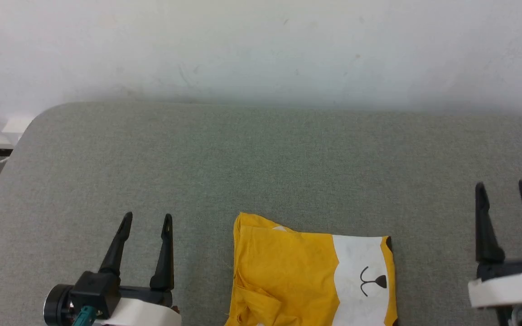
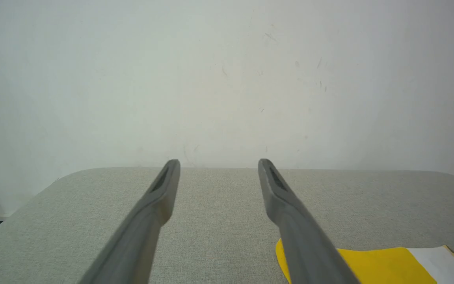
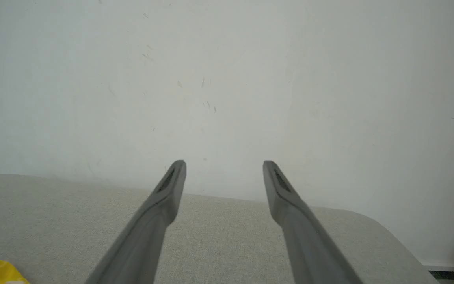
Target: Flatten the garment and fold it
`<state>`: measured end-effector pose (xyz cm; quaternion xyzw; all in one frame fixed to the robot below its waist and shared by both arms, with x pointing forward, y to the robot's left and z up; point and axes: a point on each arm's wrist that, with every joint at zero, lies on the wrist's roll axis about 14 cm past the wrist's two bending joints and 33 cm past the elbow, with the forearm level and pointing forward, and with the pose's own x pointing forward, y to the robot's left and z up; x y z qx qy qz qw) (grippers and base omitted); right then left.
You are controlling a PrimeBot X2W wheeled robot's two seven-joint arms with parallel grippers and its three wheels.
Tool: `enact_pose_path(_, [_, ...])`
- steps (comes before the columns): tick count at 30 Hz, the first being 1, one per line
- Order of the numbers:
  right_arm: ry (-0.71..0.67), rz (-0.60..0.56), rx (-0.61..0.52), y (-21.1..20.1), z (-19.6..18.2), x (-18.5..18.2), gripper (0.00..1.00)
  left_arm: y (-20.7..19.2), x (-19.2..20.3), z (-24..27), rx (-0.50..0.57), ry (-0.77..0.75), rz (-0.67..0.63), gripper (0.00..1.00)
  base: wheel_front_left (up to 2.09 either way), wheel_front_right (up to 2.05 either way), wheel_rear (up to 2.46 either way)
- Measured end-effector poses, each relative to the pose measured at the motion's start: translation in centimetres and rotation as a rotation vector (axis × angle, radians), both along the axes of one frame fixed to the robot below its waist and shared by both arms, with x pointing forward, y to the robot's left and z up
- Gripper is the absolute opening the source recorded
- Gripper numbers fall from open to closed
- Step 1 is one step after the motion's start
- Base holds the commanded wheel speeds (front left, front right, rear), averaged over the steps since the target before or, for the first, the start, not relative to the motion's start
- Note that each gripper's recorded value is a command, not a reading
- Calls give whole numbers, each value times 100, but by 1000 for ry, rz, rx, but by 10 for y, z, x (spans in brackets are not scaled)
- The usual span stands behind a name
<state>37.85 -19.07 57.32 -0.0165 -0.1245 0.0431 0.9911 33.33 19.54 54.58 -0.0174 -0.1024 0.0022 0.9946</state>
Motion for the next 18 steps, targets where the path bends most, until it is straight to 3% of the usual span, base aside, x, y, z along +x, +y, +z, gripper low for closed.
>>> enact_pose_path(7, [49,-4,21,8,-21,-20,100,-4,3,-4,-1,13,-13,100,0,0,0])
enact_pose_path(18, [135,9,-2,10,-31,-16,100,-4,3,-6,14,20,-13,100,0,0,0])
